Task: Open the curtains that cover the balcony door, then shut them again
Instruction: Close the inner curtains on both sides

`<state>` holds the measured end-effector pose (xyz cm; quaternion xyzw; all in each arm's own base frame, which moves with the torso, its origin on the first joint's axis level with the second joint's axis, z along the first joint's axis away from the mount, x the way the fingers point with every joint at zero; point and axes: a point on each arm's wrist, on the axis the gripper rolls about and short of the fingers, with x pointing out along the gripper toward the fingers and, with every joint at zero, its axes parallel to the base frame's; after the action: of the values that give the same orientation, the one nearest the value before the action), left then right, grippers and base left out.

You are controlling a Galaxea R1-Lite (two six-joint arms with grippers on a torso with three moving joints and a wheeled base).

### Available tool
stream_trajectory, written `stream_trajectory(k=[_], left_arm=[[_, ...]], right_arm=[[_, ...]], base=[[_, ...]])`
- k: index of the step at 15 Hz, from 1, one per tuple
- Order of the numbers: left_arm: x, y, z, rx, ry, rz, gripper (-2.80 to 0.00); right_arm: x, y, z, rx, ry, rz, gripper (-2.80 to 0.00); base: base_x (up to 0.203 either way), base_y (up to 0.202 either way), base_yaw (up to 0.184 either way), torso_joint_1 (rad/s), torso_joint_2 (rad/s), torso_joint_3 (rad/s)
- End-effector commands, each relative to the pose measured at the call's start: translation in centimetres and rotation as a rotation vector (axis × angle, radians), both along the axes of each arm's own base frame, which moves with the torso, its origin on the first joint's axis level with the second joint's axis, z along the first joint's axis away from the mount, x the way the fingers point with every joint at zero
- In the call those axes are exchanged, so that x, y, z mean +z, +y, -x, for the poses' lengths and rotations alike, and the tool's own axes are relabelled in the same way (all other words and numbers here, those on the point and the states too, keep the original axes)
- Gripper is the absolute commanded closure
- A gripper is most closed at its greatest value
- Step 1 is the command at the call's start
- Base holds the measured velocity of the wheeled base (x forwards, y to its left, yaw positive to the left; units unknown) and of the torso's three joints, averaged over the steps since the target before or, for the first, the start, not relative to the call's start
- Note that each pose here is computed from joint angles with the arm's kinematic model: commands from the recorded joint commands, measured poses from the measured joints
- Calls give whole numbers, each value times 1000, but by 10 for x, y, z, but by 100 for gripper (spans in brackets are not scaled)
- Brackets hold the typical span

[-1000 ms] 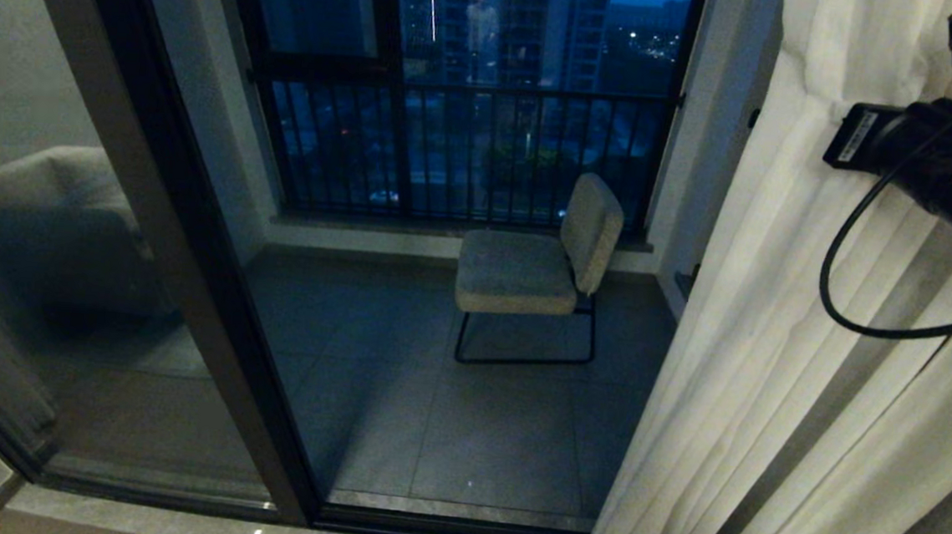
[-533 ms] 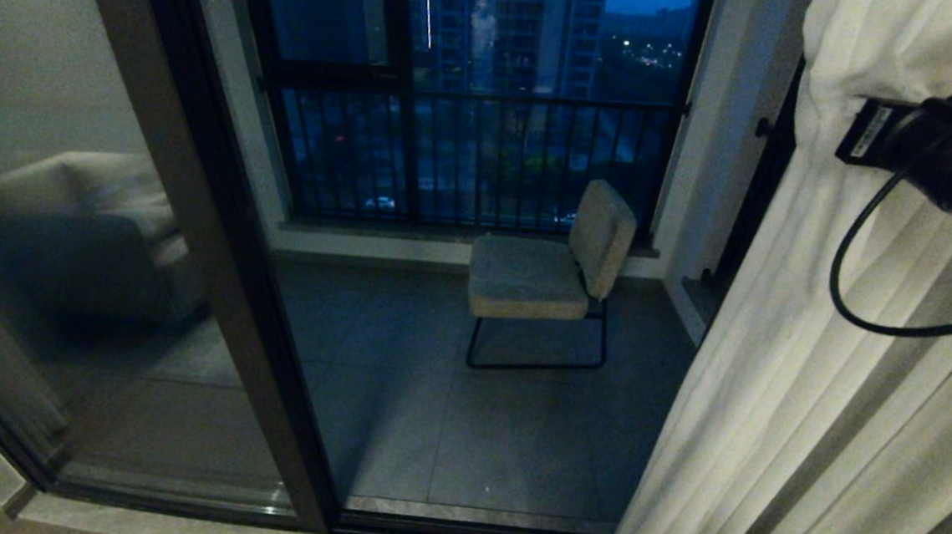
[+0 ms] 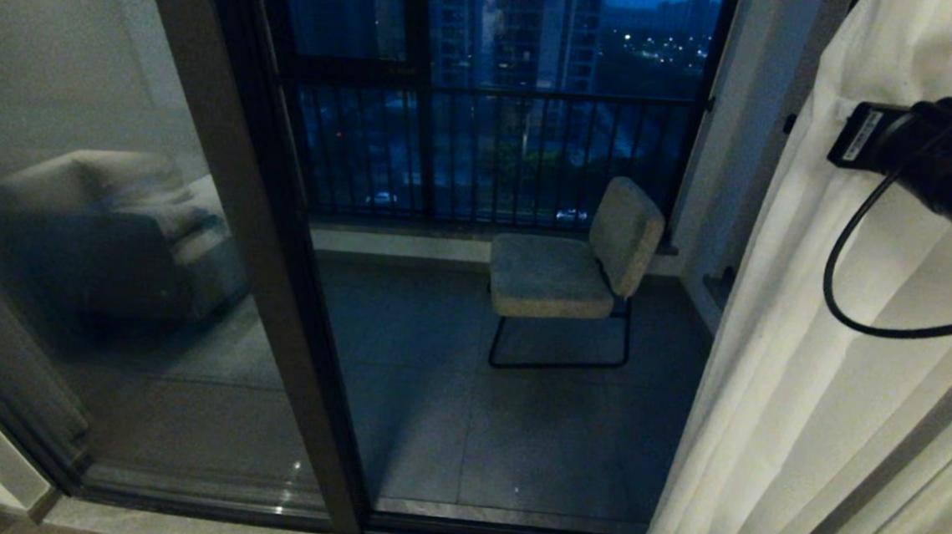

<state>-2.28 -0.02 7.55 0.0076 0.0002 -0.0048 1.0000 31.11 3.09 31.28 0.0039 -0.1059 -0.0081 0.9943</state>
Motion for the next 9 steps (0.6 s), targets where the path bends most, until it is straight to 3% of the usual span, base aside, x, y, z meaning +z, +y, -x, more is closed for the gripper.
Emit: stream_trajectory(k=[1, 9], left_arm=[[0, 0, 0, 0, 1, 0, 0], [0, 0, 0, 0, 1, 0, 0]], right_arm=[[-1, 0, 1, 1, 2, 0, 0], [0, 0, 3, 0, -1, 1, 0]], base=[[0, 191, -2, 7, 2, 4], [0, 187, -1, 1, 2, 4]])
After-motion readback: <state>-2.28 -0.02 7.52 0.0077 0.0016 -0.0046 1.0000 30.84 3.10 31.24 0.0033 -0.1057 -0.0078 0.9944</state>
